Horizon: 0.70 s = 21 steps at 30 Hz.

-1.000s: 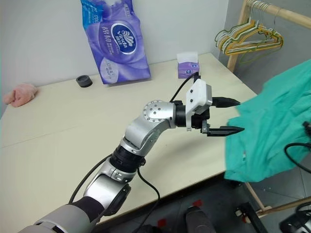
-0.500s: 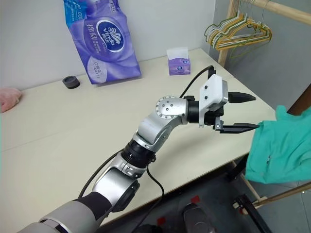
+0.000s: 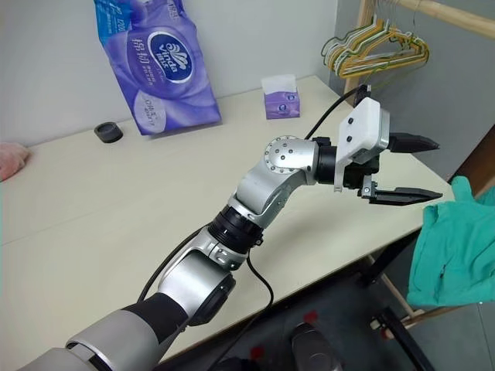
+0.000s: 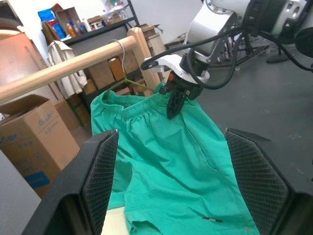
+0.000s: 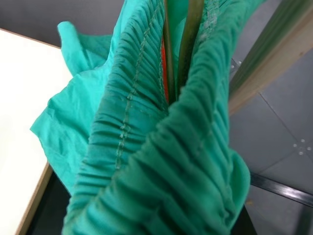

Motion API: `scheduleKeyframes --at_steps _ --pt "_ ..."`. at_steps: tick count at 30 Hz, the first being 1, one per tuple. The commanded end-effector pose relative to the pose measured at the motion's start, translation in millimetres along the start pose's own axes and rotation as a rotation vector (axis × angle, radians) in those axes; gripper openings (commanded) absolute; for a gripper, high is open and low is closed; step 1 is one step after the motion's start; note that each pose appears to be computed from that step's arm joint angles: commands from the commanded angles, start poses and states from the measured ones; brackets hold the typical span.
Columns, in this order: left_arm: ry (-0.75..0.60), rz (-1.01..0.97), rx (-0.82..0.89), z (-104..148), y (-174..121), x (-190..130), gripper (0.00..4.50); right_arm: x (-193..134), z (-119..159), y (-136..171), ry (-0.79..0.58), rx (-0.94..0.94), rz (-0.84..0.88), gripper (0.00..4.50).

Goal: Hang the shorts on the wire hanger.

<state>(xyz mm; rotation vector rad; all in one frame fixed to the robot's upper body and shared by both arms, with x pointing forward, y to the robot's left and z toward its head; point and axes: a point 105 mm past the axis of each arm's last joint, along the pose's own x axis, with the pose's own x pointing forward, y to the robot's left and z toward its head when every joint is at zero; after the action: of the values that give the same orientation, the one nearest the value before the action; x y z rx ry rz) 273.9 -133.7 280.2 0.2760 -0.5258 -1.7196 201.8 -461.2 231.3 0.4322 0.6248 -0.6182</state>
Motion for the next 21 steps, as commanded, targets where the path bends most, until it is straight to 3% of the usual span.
scheduleKeyframes --at_steps 1,3,8,17,21 --pt "-0.039 -0.038 0.048 13.3 -5.7 12.1 3.68 -11.2 15.1 2.9 -0.075 -0.034 -0.010 0.00" --pt "-0.040 -0.043 0.049 12.9 -6.5 13.3 3.68 -12.7 17.0 1.1 -0.085 -0.034 -0.022 0.00" --pt "-0.044 -0.052 0.052 12.3 -9.1 15.8 3.71 -26.5 22.1 6.6 -0.130 -0.036 -0.008 1.33" --pt "-0.049 -0.056 0.055 11.1 -9.9 17.1 3.71 -53.4 34.5 17.9 -0.302 -0.125 -0.052 4.38" --pt "-0.039 -0.048 0.060 8.2 -9.0 14.9 3.71 -77.6 46.8 35.5 -0.438 -0.235 -0.086 4.48"
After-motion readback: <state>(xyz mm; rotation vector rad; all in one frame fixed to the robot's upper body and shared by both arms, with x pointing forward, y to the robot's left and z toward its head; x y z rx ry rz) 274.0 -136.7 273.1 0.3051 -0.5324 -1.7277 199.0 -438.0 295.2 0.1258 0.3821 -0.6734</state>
